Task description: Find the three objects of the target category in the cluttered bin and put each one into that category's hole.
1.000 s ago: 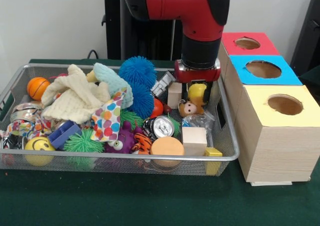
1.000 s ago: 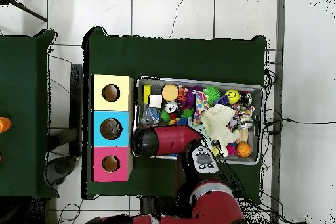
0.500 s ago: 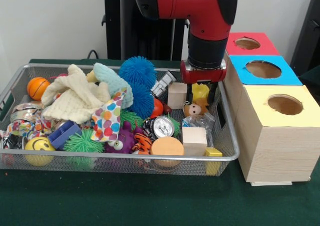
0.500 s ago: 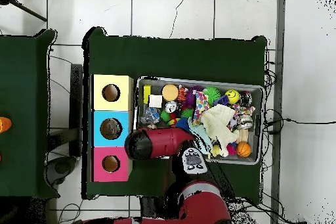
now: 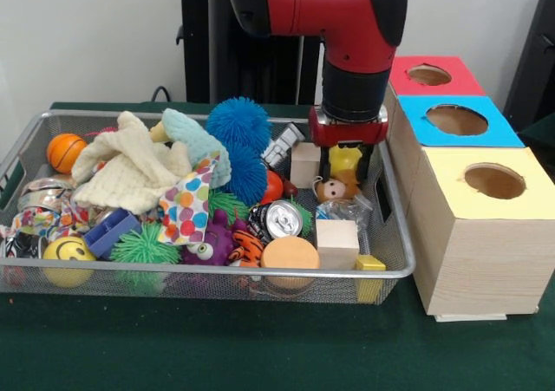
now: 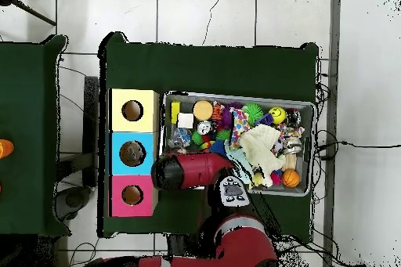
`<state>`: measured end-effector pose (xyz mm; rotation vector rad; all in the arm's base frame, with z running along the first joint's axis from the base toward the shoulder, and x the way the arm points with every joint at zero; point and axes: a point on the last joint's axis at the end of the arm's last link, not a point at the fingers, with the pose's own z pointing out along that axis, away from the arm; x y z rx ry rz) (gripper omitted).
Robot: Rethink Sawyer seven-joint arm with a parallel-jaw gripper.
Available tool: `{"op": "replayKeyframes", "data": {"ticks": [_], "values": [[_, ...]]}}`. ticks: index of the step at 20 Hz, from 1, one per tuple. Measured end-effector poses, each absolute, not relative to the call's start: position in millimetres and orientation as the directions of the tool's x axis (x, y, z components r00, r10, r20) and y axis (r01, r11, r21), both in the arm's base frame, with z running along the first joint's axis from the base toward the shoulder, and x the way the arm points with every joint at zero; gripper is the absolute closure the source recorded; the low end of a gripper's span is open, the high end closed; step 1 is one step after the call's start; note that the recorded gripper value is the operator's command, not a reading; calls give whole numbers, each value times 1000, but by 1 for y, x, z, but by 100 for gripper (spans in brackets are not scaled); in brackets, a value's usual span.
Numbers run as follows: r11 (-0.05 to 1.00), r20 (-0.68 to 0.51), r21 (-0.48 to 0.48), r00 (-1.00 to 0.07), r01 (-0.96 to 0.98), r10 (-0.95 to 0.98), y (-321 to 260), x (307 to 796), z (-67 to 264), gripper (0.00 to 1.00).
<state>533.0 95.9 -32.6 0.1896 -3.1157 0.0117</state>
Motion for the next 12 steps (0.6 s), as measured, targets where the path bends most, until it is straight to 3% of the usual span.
{"op": "replayKeyframes", "data": {"ticks": [1,2,12], "values": [[993,18,-5,-993,-115,-115,93,533,-34,0],[995,12,-3,-995,-102,-102,86,533,-37,100],[997,15,1,-996,-83,-83,77,533,-40,100]]}}
